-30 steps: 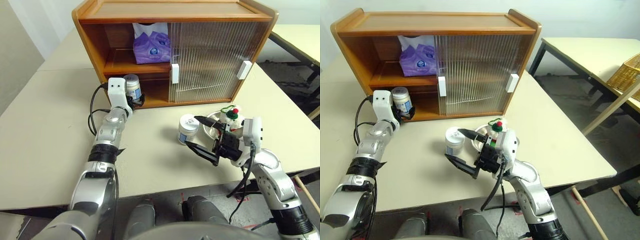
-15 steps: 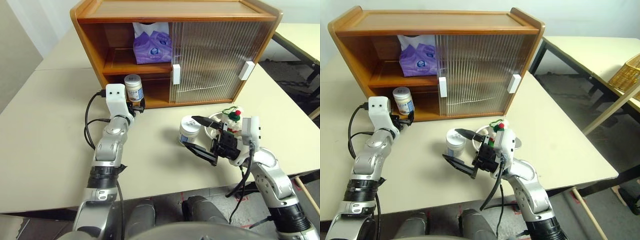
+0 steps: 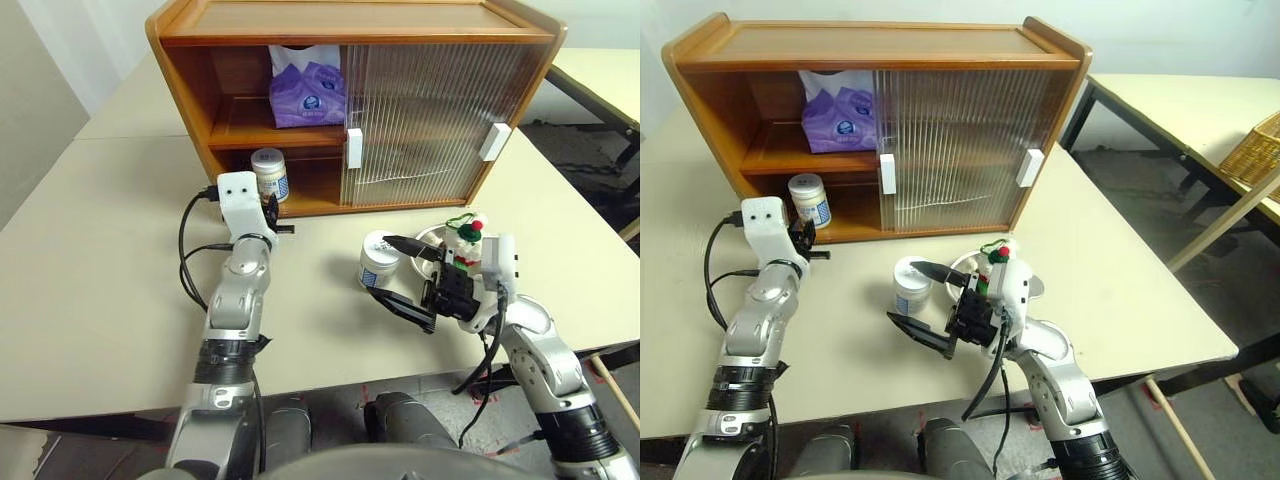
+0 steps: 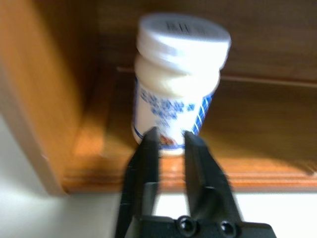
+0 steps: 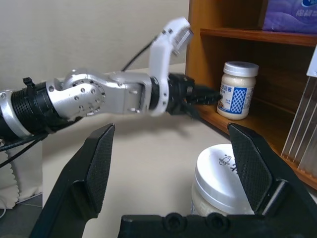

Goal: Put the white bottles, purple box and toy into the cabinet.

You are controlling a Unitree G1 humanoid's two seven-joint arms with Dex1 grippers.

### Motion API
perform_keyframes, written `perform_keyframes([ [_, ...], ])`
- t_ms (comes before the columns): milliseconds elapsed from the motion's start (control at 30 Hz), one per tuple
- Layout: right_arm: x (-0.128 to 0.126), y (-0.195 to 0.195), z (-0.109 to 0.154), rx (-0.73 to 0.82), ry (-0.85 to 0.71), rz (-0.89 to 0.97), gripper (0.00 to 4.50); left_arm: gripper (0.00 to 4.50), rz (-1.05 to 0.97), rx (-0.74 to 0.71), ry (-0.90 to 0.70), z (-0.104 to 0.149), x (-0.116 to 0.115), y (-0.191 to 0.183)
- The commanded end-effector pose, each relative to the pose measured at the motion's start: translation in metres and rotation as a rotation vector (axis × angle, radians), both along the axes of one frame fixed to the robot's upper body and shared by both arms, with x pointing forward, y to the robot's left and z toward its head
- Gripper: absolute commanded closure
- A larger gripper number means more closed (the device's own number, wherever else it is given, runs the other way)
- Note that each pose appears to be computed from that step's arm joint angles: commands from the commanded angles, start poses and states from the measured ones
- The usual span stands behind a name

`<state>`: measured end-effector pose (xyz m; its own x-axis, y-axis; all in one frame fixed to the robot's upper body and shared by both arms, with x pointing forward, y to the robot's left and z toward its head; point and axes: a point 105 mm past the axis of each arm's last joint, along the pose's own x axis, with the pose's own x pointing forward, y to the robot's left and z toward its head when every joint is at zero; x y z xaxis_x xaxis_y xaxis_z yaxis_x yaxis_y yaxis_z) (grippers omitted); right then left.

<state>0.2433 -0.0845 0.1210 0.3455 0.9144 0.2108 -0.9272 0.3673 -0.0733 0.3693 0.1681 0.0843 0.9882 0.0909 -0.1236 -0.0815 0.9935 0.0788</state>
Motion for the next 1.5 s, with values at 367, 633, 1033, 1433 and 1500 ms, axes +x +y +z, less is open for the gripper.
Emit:
perform_keyframes([
  [367, 0.006, 0.001, 0.001, 0.011, -0.005, 0.002, 0.00, 4.47, 0.079, 0.045, -0.013, 0.002, 0.001, 0.026],
  [633, 0.007, 0.004, 0.000, 0.013, -0.010, 0.014, 0.00, 4.47, 0.116, 0.086, -0.008, 0.001, 0.005, 0.041],
  [1033, 0.010, 0.001, -0.001, 0.013, -0.018, -0.002, 0.00, 4.47, 0.092, 0.102, -0.022, 0.007, 0.032, 0.045],
  [1433, 0.014, -0.002, -0.003, 0.024, -0.014, -0.041, 0.00, 4.47, 0.003, 0.108, -0.021, 0.002, 0.042, 0.024],
  [1500, 0.014, -0.002, -0.004, 0.024, -0.014, -0.041, 0.00, 4.47, -0.005, 0.108, -0.019, 0.001, 0.043, 0.022],
])
